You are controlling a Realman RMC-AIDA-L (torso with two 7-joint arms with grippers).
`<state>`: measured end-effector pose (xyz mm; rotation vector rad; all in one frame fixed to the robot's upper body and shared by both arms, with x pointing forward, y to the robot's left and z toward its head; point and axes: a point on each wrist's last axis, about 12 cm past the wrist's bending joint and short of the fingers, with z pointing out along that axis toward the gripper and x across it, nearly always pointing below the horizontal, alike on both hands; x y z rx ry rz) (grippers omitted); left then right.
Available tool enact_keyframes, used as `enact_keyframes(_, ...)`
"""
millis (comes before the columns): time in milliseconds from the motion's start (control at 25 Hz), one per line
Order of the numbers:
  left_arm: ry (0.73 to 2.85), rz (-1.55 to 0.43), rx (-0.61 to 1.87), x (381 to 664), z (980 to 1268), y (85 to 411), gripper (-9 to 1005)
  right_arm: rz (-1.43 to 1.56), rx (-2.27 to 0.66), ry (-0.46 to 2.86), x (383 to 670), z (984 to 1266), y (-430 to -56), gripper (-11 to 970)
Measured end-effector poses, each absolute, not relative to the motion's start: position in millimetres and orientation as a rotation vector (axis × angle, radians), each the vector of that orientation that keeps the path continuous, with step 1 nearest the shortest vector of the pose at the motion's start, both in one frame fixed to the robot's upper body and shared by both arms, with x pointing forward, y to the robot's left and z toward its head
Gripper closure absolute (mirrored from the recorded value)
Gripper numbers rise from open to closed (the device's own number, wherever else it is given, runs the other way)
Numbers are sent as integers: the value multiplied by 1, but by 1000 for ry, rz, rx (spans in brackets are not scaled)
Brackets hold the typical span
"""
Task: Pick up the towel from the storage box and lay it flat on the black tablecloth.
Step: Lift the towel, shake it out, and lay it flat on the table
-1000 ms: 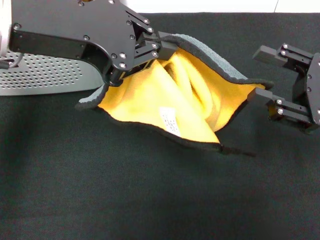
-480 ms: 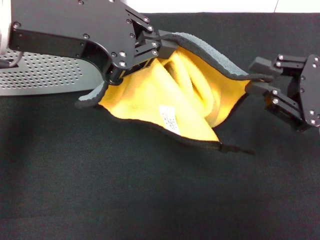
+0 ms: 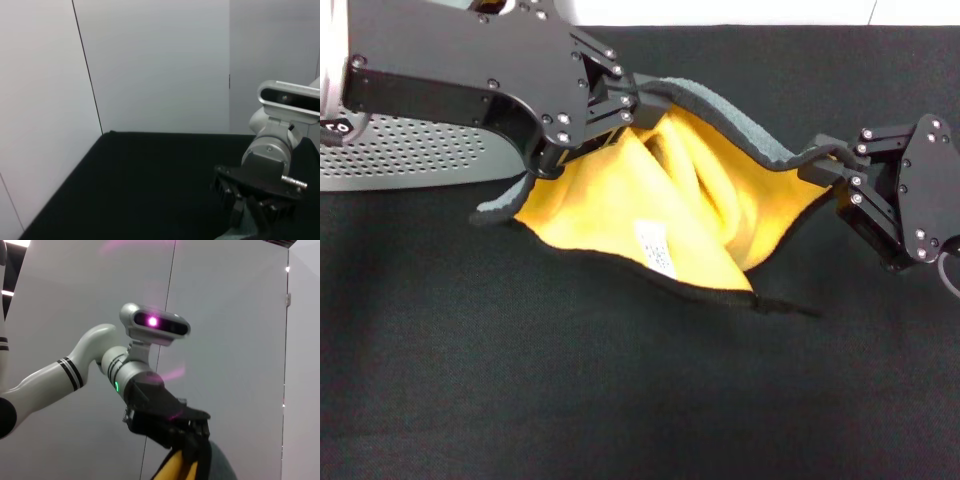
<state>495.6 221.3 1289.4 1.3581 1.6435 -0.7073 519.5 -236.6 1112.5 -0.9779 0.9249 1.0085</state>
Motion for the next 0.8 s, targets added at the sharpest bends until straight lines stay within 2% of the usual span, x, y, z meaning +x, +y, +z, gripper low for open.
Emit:
enact_keyframes(320, 1674, -768, 1352, 504, 1266, 230, 946, 942, -916, 907, 518, 1111, -239, 920)
enact_keyframes(440, 1674, -783, 1338, 507, 1253, 235, 936, 928, -895, 900, 519, 1112, -239, 952)
enact_keyframes(800, 1673, -847, 1200, 525, 1202, 250, 857, 935, -892, 881, 533, 1126, -236, 952)
